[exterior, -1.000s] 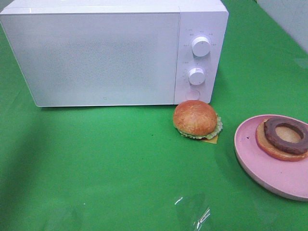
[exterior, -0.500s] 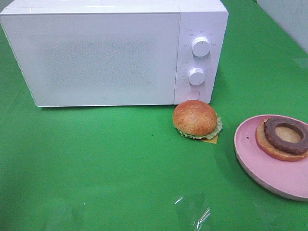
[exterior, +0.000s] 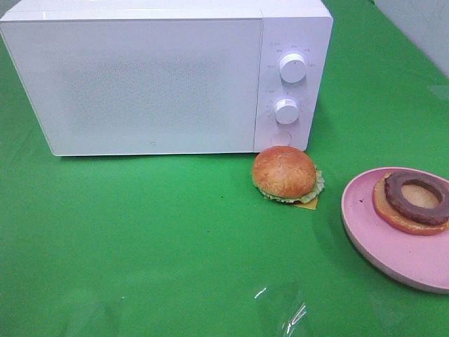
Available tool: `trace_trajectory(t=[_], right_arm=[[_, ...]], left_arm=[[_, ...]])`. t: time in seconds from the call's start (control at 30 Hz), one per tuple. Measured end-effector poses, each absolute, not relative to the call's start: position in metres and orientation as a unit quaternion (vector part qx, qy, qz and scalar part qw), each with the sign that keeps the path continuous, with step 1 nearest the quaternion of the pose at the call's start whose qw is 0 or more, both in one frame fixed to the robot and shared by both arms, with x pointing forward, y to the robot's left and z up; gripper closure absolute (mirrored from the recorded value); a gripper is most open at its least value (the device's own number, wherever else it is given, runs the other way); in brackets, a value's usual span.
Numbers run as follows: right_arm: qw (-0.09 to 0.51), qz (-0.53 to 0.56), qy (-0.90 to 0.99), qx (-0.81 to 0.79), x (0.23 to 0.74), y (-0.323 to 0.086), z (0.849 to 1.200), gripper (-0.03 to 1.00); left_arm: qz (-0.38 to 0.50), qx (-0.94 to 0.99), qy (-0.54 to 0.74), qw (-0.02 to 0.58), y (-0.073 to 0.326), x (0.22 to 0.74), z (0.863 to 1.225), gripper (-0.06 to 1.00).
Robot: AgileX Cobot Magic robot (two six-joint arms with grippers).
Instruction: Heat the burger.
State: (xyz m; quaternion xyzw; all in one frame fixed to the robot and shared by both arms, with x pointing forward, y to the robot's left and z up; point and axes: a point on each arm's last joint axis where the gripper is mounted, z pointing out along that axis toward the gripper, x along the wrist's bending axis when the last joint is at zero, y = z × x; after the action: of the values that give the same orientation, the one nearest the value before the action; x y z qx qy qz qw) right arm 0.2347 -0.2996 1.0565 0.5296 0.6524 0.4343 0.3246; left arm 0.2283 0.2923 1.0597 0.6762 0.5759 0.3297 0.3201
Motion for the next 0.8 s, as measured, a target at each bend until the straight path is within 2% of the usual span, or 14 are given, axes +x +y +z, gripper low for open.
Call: trace_trajectory(t=[0.4,0.8], right_arm=[[0.325,0.434,0.652,0.530,0.235,-0.300,1.056,0.41],[0.325,0.434,0.652,0.530,0.235,-0.300,1.056,0.41]], left_arm=[[0.378,0.644,0.558,0.362,0.293,0.233,1.053,0.94],[0.382,0.641,0.556,0.366,0.293,0.233,1.054,0.94]])
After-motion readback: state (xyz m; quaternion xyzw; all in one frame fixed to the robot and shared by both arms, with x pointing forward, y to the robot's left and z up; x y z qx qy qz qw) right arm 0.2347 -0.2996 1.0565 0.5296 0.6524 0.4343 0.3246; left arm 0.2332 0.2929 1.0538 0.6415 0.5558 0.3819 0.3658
